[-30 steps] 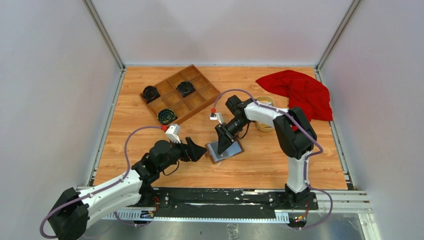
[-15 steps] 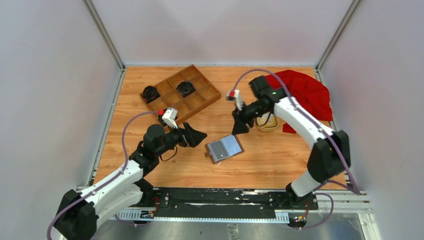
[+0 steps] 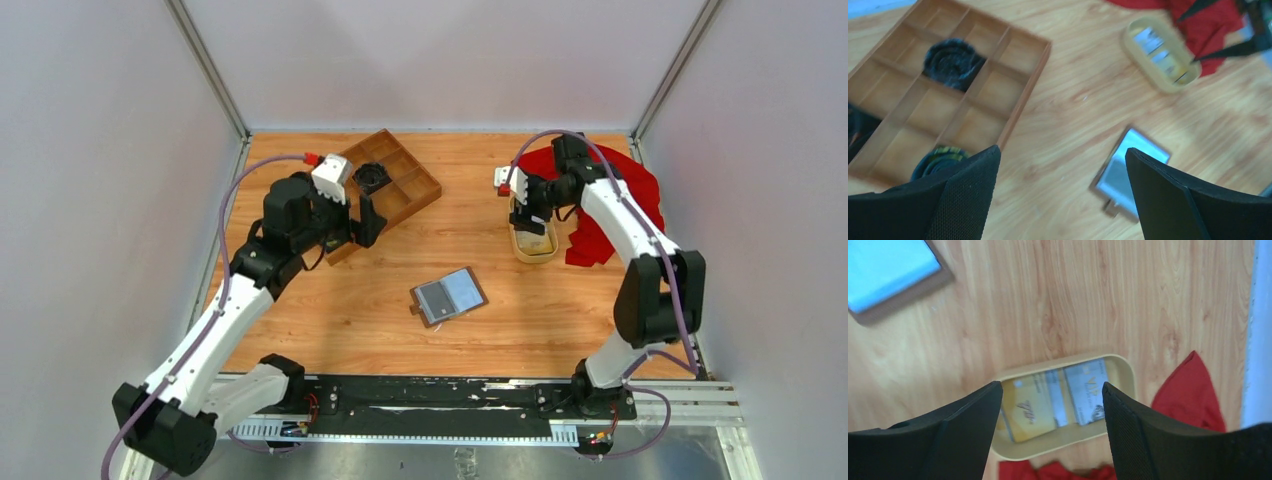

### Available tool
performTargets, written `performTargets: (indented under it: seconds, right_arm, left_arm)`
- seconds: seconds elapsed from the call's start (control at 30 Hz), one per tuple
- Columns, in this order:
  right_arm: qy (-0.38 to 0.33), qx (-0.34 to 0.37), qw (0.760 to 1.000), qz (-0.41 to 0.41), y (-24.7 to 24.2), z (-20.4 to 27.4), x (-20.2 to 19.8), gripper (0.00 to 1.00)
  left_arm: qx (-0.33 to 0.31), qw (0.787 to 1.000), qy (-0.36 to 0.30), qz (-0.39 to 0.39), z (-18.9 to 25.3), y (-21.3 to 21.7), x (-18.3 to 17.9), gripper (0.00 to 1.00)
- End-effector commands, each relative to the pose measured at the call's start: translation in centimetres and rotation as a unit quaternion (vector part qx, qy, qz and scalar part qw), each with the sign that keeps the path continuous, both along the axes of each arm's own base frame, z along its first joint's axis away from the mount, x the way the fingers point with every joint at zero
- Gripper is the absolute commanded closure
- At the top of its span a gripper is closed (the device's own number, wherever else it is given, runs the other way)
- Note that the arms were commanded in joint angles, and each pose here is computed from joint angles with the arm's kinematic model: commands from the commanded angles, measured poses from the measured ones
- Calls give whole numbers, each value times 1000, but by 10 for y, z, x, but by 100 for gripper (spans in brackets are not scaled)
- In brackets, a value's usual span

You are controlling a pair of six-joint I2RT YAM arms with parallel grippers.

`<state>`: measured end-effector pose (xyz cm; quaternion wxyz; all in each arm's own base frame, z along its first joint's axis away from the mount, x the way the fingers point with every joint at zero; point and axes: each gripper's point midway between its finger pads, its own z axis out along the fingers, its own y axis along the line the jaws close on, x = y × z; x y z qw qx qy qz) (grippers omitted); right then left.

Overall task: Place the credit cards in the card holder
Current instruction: Pick up the credit card from the storage box.

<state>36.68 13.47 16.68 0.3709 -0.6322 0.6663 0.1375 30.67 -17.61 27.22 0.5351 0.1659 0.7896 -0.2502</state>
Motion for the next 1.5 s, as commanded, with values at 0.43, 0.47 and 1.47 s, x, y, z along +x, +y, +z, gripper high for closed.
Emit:
performTargets:
  seconds: [0.43, 0.47, 1.47]
  right_arm:
    - [-14, -141, 973, 183, -41, -60, 59, 30]
    - [-9, -144, 973, 180, -43, -63, 61, 30]
    - [80, -181, 970, 143, -73, -118, 79, 36]
  left_arm:
    - [139, 988, -29, 59, -54, 62, -29, 0]
    - [138, 988, -29, 58, -55, 61, -29, 0]
    - [146, 987, -17, 63, -62, 63, -27, 0]
